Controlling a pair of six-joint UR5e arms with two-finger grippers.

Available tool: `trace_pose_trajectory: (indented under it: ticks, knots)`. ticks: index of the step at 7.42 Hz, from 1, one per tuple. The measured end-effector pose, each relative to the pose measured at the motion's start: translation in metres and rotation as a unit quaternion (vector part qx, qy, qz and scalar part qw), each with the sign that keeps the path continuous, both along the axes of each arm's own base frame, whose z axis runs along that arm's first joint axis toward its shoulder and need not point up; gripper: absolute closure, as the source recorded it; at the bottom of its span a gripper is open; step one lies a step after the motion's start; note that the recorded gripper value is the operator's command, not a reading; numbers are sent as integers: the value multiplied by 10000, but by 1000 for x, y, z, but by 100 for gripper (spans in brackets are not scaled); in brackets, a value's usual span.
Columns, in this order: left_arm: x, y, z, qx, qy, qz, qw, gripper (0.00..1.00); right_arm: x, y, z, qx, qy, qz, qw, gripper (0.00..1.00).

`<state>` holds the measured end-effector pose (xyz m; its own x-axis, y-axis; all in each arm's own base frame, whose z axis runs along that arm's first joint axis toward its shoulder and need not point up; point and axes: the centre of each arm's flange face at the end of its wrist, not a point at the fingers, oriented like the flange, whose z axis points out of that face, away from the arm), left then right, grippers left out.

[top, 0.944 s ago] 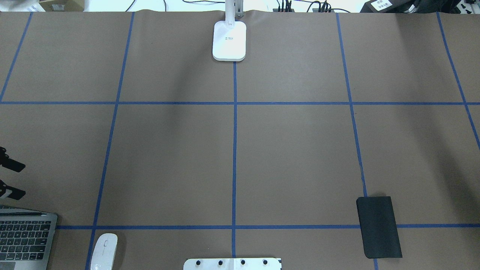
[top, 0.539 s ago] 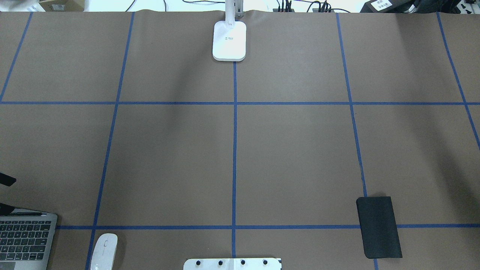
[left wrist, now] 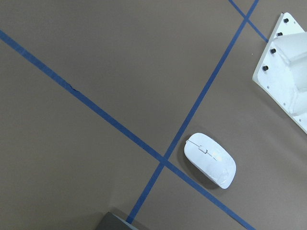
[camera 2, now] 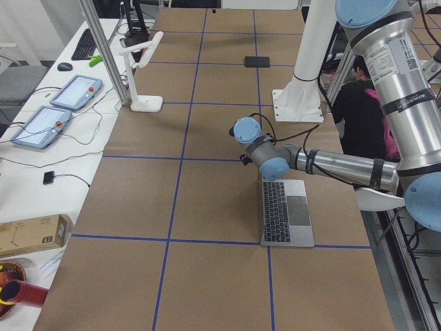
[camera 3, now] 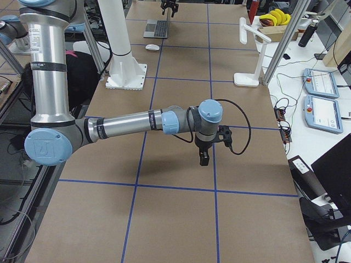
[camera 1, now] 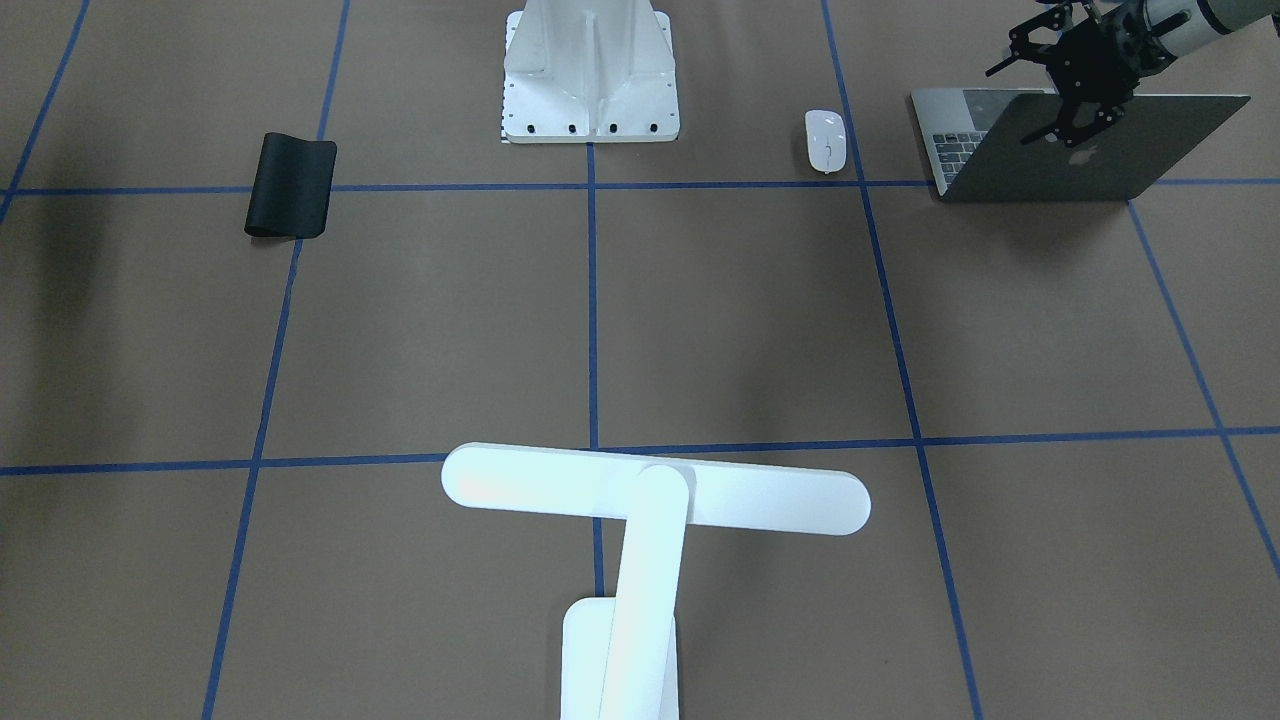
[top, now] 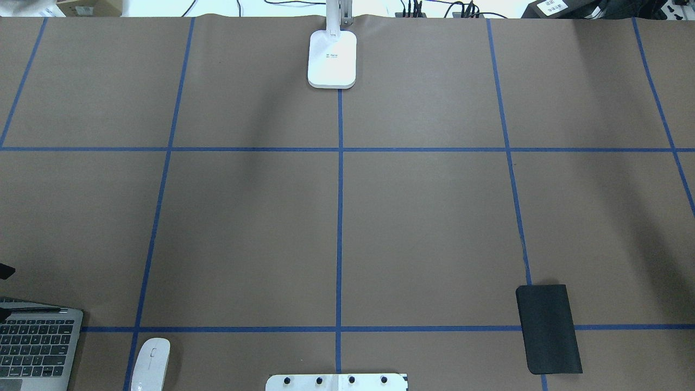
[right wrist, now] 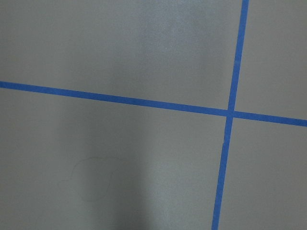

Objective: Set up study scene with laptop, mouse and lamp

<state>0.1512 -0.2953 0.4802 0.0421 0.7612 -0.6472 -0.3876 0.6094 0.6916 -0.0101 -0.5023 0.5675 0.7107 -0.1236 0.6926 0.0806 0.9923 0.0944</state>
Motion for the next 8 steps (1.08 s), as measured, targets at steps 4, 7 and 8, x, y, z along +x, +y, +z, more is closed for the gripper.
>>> trace_pose_trajectory:
  ticks: [4,7,8]
  knots:
    - [-5,7,8,410,54,155,9990,2,0,0,0,9,-1,-3,10000,0]
    - [-7,9,17,790,-41,160,9967,6,0,0,0,7,0,-3,10000,0]
    - [-7,9,17,881,-41,184,9959,8,0,0,0,6,0,-3,10000,0]
